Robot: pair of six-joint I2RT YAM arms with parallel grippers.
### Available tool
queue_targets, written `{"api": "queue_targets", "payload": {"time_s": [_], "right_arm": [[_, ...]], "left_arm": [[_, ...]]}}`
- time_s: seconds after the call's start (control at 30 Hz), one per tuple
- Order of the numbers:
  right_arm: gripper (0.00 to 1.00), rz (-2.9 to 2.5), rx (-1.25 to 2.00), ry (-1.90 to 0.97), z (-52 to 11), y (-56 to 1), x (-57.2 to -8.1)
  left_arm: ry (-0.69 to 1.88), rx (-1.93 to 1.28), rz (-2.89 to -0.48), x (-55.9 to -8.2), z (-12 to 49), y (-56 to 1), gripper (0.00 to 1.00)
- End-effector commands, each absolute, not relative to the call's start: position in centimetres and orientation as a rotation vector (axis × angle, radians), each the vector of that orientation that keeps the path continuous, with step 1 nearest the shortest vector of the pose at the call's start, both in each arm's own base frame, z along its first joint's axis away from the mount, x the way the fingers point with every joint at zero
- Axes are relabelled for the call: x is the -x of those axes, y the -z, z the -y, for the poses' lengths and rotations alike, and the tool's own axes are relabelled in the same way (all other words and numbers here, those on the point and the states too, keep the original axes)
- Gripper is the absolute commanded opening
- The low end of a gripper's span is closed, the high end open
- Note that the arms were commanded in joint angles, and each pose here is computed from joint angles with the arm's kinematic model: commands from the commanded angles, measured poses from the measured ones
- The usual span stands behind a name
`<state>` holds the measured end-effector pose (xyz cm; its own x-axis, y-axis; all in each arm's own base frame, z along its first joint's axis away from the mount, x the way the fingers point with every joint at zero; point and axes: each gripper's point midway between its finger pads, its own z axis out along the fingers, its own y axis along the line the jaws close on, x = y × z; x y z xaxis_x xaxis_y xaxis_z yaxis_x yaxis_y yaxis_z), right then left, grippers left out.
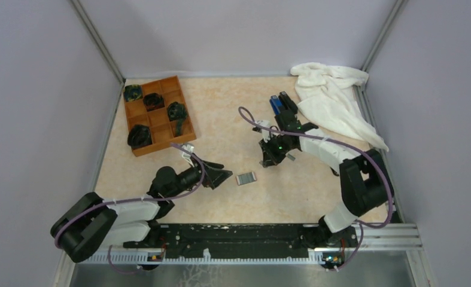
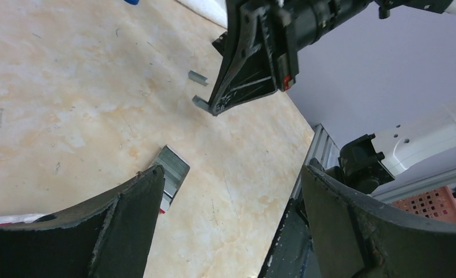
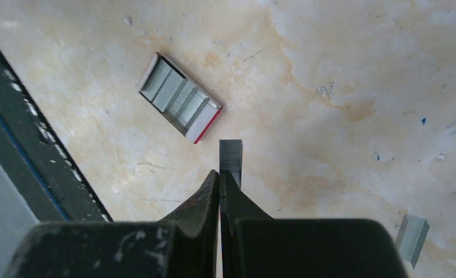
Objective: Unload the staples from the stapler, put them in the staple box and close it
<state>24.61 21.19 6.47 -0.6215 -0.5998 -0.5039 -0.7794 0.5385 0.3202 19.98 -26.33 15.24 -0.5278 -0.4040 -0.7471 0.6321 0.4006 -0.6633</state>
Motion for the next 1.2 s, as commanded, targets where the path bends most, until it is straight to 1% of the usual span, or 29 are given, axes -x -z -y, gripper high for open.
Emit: {"api": "queue_targets", "payload": {"time_s": [0.0, 0.13, 0.3, 0.4, 0.53, 0.7, 1.0, 1.17], "right_arm": [[0.0, -2.232, 1.074, -0.998, -23.4, -12.3, -24.4], [0.0, -2.085, 1.053, -1.164, -25.1, -16.5, -23.9], [0.0, -1.909, 1.045, -1.414, -26.8, -22.1, -22.8], [0.0, -1.81, 1.005, -1.543, -27.0, -25.0, -23.0], [0.0, -1.729, 0.961, -1.692, -27.0, -27.5, -22.9], [0.0, -1.696, 0.917, -1.794, -27.0, -28.2, -22.1], [0.0, -1.719, 0.91, -1.804, -26.9, -27.1, -22.0], [0.0, -1.735, 0.905, -1.807, -26.9, -26.6, -21.9]], "left_arm": [[1.409, -0.178, -1.583, -20.4, 27.7, -18.2, 0.92], [1.505, -0.119, -1.469, -21.1, 28.5, -21.0, 0.92], [1.585, -0.01, -1.306, -21.9, 27.9, -24.3, 0.9], [1.604, -0.002, -1.224, -21.9, 27.5, -26.1, 0.89], [1.609, -0.043, -1.178, -21.8, 28.0, -27.8, 0.89], [1.614, -0.084, -1.147, -21.8, 28.7, -29.0, 0.86], [1.674, -0.1, -1.118, -22.2, 30.1, -29.6, 0.72], [1.707, -0.109, -1.102, -22.4, 30.9, -30.0, 0.66]]}}
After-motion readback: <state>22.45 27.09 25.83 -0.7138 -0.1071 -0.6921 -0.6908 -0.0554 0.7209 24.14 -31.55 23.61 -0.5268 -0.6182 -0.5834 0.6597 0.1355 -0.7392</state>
